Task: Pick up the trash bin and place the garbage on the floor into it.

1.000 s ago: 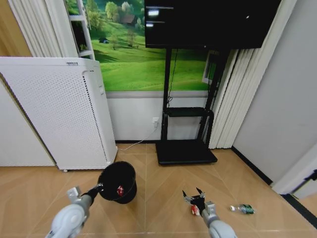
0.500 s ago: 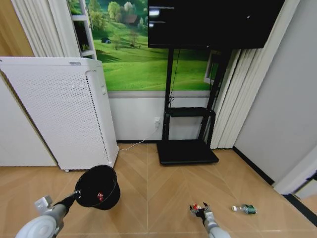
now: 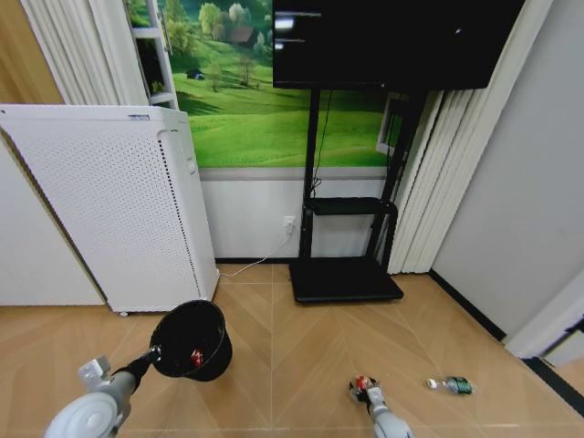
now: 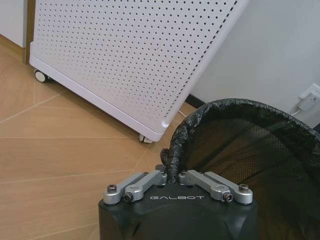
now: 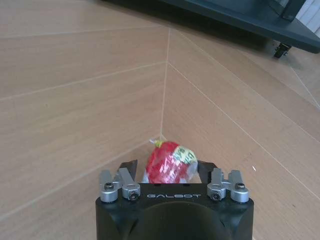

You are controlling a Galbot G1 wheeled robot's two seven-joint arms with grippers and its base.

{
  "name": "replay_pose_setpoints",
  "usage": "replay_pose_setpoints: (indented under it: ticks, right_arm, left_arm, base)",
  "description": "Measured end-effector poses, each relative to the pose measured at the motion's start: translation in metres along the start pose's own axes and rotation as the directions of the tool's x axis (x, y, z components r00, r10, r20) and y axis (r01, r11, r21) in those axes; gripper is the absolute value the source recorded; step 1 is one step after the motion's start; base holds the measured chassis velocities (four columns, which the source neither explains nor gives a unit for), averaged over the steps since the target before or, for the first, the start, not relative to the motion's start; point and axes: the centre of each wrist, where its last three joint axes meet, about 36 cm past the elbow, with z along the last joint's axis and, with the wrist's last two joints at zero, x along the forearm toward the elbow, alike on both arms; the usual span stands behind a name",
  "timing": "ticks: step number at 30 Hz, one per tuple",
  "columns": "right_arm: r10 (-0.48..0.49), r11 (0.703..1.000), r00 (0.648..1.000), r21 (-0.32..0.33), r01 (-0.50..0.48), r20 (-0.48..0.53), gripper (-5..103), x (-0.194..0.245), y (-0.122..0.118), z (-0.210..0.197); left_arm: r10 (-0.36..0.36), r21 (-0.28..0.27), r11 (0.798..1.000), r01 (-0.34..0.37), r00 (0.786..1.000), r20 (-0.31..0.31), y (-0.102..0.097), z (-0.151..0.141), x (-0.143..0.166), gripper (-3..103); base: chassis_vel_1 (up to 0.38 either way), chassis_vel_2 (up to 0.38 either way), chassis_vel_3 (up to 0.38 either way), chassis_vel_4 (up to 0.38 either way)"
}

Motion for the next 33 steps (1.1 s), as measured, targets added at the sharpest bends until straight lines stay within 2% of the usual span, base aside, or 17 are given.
replay_pose_setpoints:
  ticks: [1, 4, 5, 8, 12, 14, 15, 18, 19, 22, 23, 24, 25, 27, 29, 30, 33]
  right_arm:
    - [0.002, 1.000, 1.000, 0.002, -0.002, -0.003, 67, 0.001, -0.002, 0.003]
    - [0.010, 1.000, 1.000, 0.003, -0.010, -0.003, 51, 0.005, -0.008, 0.007]
    - [0.010, 1.000, 1.000, 0.003, -0.010, -0.003, 51, 0.005, -0.008, 0.007]
    - [0.014, 1.000, 1.000, -0.009, -0.014, 0.013, 37, 0.014, -0.017, 0.008]
    - [-0.009, 0.999, 0.998, -0.036, 0.011, 0.055, 33, 0.028, -0.029, 0.001]
    - [-0.074, 0.994, 0.984, -0.065, 0.085, 0.163, 28, 0.063, -0.056, -0.024]
    - [-0.074, 0.994, 0.984, -0.065, 0.085, 0.163, 28, 0.063, -0.056, -0.024]
    - [-0.173, 0.976, 0.921, -0.068, 0.209, 0.349, 28, 0.116, -0.066, -0.073]
    - [-0.173, 0.976, 0.921, -0.068, 0.209, 0.349, 28, 0.116, -0.066, -0.073]
    - [-0.293, 0.936, 0.823, -0.030, 0.351, 0.487, 28, 0.154, -0.048, -0.124]
    - [-0.334, 0.919, 0.795, -0.011, 0.393, 0.506, 28, 0.161, -0.040, -0.133]
    - [-0.334, 0.919, 0.795, -0.011, 0.393, 0.506, 28, 0.161, -0.040, -0.133]
    - [-0.376, 0.900, 0.763, 0.013, 0.435, 0.525, 28, 0.170, -0.031, -0.141]
    - [-0.408, 0.885, 0.740, 0.031, 0.465, 0.535, 28, 0.176, -0.025, -0.144]
    - [-0.488, 0.842, 0.683, 0.086, 0.533, 0.544, 28, 0.188, -0.014, -0.149]
    - [-0.488, 0.842, 0.683, 0.086, 0.533, 0.544, 28, 0.188, -0.014, -0.149]
    - [-0.549, 0.803, 0.622, 0.146, 0.578, 0.558, 28, 0.195, -0.009, -0.152]
  left_arm:
    - [0.002, -0.001, 1.000, -0.002, 1.000, -0.001, -0.001, 0.000, -0.001, 4]
    - [0.007, -0.002, 1.000, -0.007, 1.000, -0.009, -0.004, 0.002, -0.005, 4]
    - [0.007, -0.002, 1.000, -0.007, 1.000, -0.009, -0.004, 0.002, -0.005, 4]
    - [0.018, -0.008, 1.000, -0.018, 1.000, -0.025, -0.010, 0.007, -0.011, 4]
    - [0.025, -0.015, 1.000, -0.026, 0.999, -0.039, -0.014, 0.012, -0.015, 4]
    - [0.040, -0.033, 0.999, -0.042, 0.997, -0.064, -0.021, 0.018, -0.024, 4]
    - [0.040, -0.033, 0.999, -0.042, 0.997, -0.064, -0.021, 0.018, -0.024, 4]
    - [0.074, -0.068, 0.994, -0.082, 0.991, -0.107, -0.034, 0.023, -0.042, 4]
    - [0.074, -0.068, 0.994, -0.082, 0.991, -0.107, -0.034, 0.023, -0.042, 4]
    - [0.069, -0.144, 0.986, -0.084, 0.992, -0.105, -0.038, 0.029, -0.057, 4]
    - [0.071, -0.165, 0.983, -0.086, 0.992, -0.100, -0.040, 0.033, -0.062, 4]
    - [0.071, -0.165, 0.983, -0.086, 0.992, -0.100, -0.040, 0.033, -0.062, 4]
    - [0.084, -0.188, 0.977, -0.101, 0.992, -0.099, -0.045, 0.036, -0.071, 4]
    - [0.098, -0.208, 0.971, -0.118, 0.990, -0.100, -0.050, 0.039, -0.081, 4]
    - [0.126, -0.289, 0.945, -0.153, 0.986, -0.107, -0.066, 0.050, -0.110, 4]
    - [0.126, -0.289, 0.945, -0.153, 0.986, -0.107, -0.066, 0.050, -0.110, 4]
    - [0.188, -0.346, 0.911, -0.226, 0.972, -0.140, -0.092, 0.062, -0.135, 4]
  base:
    - [0.000, 0.000, 0.000, 0.000]
    - [0.000, 0.000, 0.000, 0.000]
    - [0.000, 0.000, 0.000, 0.000]
    - [0.000, 0.000, 0.000, 0.000]
    - [0.000, 0.000, 0.000, 0.000]
    - [0.000, 0.000, 0.000, 0.000]
    - [0.000, 0.000, 0.000, 0.000]
    - [0.000, 0.000, 0.000, 0.000]
    - [0.000, 0.000, 0.000, 0.000]
    - [0.000, 0.000, 0.000, 0.000]
    - [0.000, 0.000, 0.000, 0.000]
    - [0.000, 0.000, 0.000, 0.000]
    - [0.000, 0.000, 0.000, 0.000]
    - [0.000, 0.000, 0.000, 0.000]
    - [0.000, 0.000, 0.000, 0.000]
    - [0.000, 0.000, 0.000, 0.000]
    - [0.000, 0.000, 0.000, 0.000]
